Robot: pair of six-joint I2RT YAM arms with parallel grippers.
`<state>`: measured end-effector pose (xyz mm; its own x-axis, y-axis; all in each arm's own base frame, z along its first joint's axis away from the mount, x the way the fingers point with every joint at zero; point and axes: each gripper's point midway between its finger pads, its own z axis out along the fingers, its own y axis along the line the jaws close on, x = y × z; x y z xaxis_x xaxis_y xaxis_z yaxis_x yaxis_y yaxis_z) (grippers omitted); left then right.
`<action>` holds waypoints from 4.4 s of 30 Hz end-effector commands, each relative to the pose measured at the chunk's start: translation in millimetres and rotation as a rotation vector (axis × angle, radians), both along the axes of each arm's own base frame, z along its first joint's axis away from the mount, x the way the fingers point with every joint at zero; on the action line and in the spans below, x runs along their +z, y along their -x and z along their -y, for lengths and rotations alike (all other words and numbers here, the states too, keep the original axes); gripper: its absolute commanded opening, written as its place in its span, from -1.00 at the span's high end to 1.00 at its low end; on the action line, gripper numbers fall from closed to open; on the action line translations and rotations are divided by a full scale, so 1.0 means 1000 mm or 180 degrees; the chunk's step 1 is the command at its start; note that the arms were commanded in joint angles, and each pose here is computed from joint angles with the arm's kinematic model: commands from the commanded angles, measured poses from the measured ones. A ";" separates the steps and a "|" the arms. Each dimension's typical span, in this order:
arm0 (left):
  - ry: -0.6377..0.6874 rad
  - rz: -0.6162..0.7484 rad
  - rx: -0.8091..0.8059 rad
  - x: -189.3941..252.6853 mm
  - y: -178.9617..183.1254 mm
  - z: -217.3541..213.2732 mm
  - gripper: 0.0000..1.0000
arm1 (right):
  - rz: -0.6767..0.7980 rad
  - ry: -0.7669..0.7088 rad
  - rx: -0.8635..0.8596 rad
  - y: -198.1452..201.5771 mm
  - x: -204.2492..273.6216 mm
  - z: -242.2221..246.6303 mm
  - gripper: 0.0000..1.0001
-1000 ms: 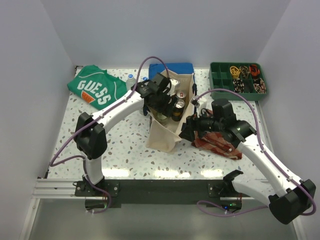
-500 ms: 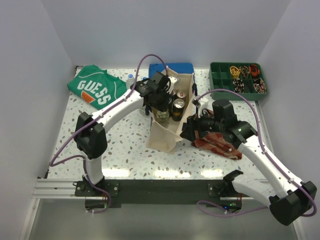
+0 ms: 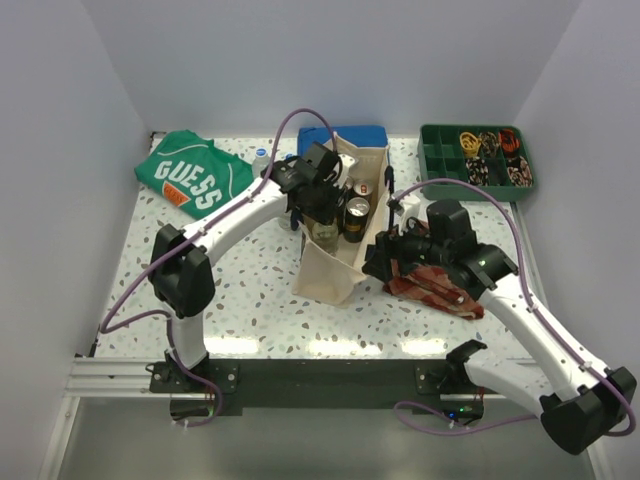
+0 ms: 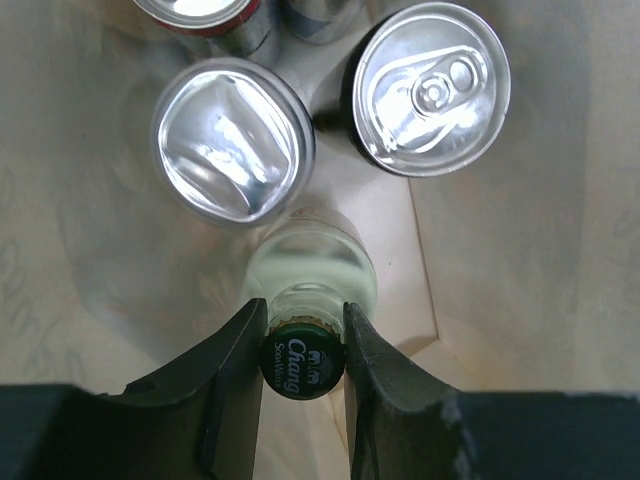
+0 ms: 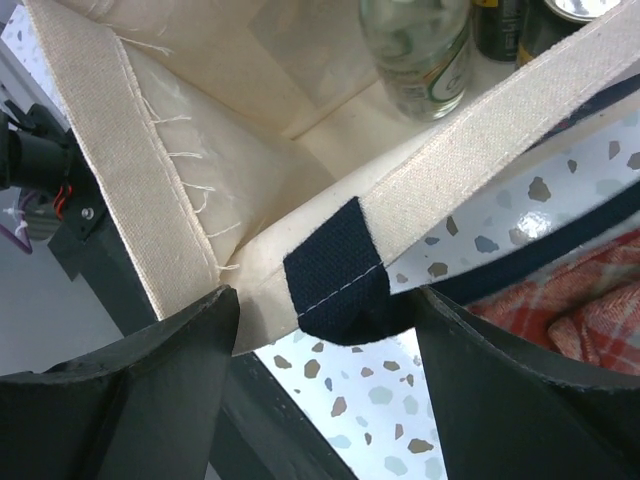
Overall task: Take the beverage out of the canvas bag
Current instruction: Take out the drink from the canvas bag.
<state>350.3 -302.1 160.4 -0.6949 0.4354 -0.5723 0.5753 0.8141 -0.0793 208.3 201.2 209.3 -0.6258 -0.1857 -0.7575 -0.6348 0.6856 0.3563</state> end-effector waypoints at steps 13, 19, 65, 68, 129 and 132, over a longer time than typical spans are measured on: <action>0.0516 0.0619 -0.0123 0.114 -0.014 0.018 1.00 | 0.0384 0.0036 -0.0381 -0.014 0.020 0.016 -0.62; 0.0548 0.0669 -0.0130 0.121 -0.015 0.019 1.00 | 0.0506 0.0009 -0.0530 -0.028 0.038 0.017 -0.62; 0.0837 0.0814 -0.0351 0.154 0.001 0.029 1.00 | 0.0288 -0.0014 -0.1912 -0.115 0.060 0.026 1.00; 0.0842 0.0829 -0.0361 0.157 0.002 0.030 1.00 | 0.0322 0.0063 -0.1938 -0.118 0.060 0.029 1.00; 0.1341 0.2015 0.0073 0.322 0.025 -0.029 1.00 | 0.0657 0.0085 -0.2109 -0.087 0.079 0.075 -0.26; 0.1398 0.2148 0.0171 0.336 0.028 -0.038 1.00 | 0.0651 0.0109 -0.2134 -0.087 0.077 0.078 -0.26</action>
